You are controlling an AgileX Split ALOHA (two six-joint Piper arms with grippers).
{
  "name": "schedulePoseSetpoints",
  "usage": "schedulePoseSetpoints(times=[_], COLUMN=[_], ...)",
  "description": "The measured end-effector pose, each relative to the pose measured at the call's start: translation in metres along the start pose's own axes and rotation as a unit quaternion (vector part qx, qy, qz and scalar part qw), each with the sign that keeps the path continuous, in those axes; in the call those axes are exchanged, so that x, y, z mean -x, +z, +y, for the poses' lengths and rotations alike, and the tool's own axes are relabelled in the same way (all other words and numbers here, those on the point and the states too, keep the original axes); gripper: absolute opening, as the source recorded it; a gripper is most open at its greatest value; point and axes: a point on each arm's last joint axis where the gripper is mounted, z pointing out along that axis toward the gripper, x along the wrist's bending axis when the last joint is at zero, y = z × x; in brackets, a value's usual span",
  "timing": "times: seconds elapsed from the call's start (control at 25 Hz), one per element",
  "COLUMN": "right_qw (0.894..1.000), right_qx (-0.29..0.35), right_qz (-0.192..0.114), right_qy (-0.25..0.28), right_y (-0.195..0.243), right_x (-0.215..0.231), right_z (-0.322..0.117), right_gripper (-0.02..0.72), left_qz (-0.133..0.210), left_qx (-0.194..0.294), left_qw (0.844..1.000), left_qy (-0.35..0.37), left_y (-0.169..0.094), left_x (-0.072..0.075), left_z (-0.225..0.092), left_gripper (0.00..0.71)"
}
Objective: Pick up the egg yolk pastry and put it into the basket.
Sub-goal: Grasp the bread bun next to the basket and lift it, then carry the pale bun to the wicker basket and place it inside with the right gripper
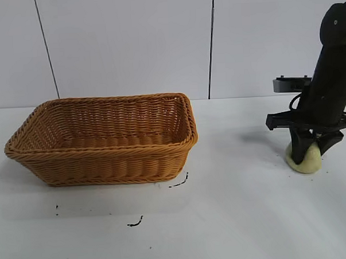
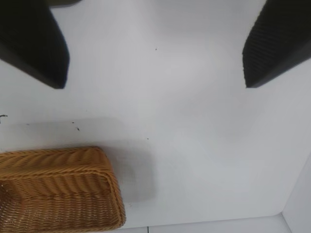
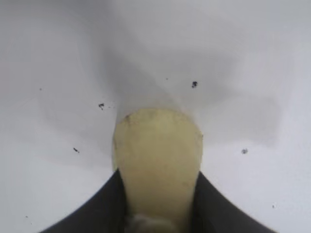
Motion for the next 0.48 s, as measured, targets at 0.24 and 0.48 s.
schedulePoseSetpoints(times=[0.24, 0.48], right_qw=[1.000, 0.999], right_qx=[-0.005, -0.033], right_qz=[0.001, 0.006], right_qy=[0.000, -0.004], right_y=[-0.003, -0.035], right_x=[0.000, -0.002], right_z=[0.002, 0.016], right_gripper=[0.139, 0.138], left_qz=[0.000, 0.000], left_qx=[0.000, 0.000], left_qw=[1.000, 1.000], left_qy=[0.000, 0.000], left_y=[0.000, 0.000], left_x=[0.000, 0.000], left_z=[0.000, 0.000], left_gripper=[0.697, 0.697])
